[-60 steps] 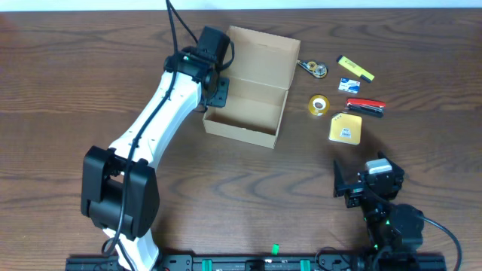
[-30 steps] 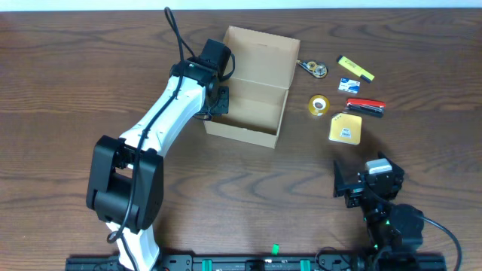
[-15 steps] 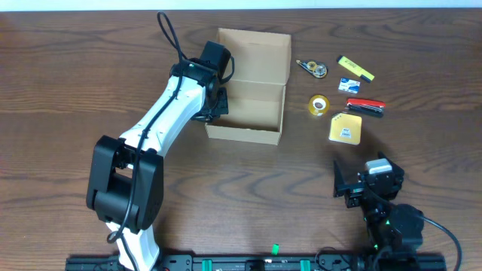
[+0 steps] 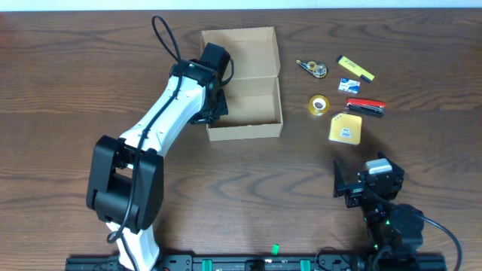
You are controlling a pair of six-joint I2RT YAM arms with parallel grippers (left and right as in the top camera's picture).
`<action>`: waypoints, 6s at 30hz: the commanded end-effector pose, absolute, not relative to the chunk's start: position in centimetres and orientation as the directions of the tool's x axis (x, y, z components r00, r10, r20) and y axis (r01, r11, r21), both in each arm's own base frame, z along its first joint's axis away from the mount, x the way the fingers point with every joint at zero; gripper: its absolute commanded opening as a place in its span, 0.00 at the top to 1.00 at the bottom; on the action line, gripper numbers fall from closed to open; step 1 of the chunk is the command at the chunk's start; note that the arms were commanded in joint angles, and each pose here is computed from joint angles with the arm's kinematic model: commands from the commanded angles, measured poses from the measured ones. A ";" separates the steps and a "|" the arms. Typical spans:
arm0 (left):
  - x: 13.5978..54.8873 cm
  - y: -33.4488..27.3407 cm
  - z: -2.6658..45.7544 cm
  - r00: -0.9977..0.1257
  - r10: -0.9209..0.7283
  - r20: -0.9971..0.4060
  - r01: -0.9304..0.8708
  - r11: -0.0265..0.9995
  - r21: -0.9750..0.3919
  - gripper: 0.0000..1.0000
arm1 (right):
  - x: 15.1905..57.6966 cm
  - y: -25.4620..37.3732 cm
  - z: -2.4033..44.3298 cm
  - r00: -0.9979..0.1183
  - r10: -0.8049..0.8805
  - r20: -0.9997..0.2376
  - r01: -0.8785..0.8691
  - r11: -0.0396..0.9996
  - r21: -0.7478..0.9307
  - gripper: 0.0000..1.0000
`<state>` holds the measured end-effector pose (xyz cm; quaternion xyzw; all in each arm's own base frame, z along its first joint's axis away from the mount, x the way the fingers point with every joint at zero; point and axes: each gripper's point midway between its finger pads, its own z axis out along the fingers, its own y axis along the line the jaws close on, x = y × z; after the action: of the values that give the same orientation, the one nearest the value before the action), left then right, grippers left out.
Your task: Pack container
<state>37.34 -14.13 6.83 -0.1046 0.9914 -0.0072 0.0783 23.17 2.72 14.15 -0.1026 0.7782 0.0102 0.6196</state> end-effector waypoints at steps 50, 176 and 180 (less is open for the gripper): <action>26.2 -10.2 31.6 -0.787 0.515 -0.341 0.519 0.850 0.086 0.59 | 23.2 2.6 14.1 -0.209 -0.156 -0.965 -0.171 0.978 -0.121 0.01; 26.1 -10.5 31.9 -0.779 0.511 -0.362 0.523 0.849 0.071 0.05 | 37.6 0.3 -1.0 -0.922 0.168 -0.348 0.173 0.985 0.018 0.38; 26.1 -10.5 31.9 -0.779 0.511 -0.362 0.523 0.849 0.072 0.05 | 37.6 0.3 -1.0 -0.922 0.169 -0.348 0.173 0.985 0.018 0.43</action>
<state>26.26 -10.62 31.28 0.2721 0.9457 -0.0163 0.1771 37.80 -0.44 -0.20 0.0972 0.9766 -0.0166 0.1910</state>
